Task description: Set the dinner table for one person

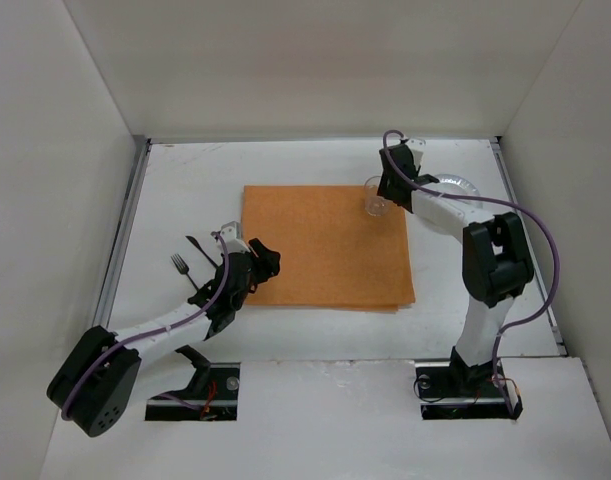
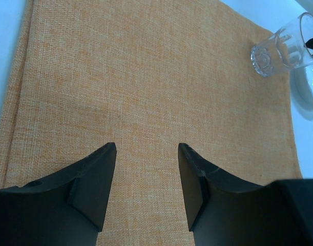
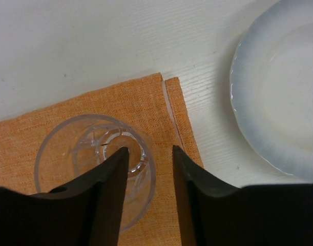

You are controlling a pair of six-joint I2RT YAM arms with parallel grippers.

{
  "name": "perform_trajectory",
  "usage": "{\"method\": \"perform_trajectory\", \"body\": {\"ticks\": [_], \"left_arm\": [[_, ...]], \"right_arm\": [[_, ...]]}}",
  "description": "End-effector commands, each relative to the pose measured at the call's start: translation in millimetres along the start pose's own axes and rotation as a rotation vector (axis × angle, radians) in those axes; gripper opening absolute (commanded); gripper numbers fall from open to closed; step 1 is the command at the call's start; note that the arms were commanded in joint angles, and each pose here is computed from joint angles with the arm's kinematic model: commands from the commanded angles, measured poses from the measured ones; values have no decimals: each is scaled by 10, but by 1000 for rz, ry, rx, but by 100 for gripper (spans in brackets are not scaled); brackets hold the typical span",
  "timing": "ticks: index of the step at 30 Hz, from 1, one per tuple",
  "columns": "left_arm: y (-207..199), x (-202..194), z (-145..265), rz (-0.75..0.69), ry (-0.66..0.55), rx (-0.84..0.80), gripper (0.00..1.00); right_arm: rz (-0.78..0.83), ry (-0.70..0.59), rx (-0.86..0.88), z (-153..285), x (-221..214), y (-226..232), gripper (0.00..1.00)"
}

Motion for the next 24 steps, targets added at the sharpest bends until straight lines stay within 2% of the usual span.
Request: {"method": "perform_trajectory", "body": {"ticks": [1, 7, 11, 18, 24], "left_arm": [[-16, 84, -10, 22, -52, -12, 49], [-17, 106, 5, 28, -64, -15, 49], [-60, 125, 35, 29, -72, -34, 49], [-66, 105, 28, 29, -64, -38, 49], [-72, 110, 41, 35, -65, -46, 49]], "right_arm": [[-39, -90, 53, 178, 253, 79, 48], [-161, -133, 203, 732, 437, -97, 62], [-343, -189, 255, 874, 506, -463, 64], [-682, -184, 145, 467, 257, -1311, 62], [-866, -193, 86, 276, 157, -1833, 62]]}}
Point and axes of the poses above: each gripper's point midway between its finger pads, its own z axis back along the fingers, its own y axis along the line the jaws close on, x = y × z, the point moved 9 cm from there along z, back along the fingers, and after that the axes turned 9 degrees about -z, right-handed, at the moved point
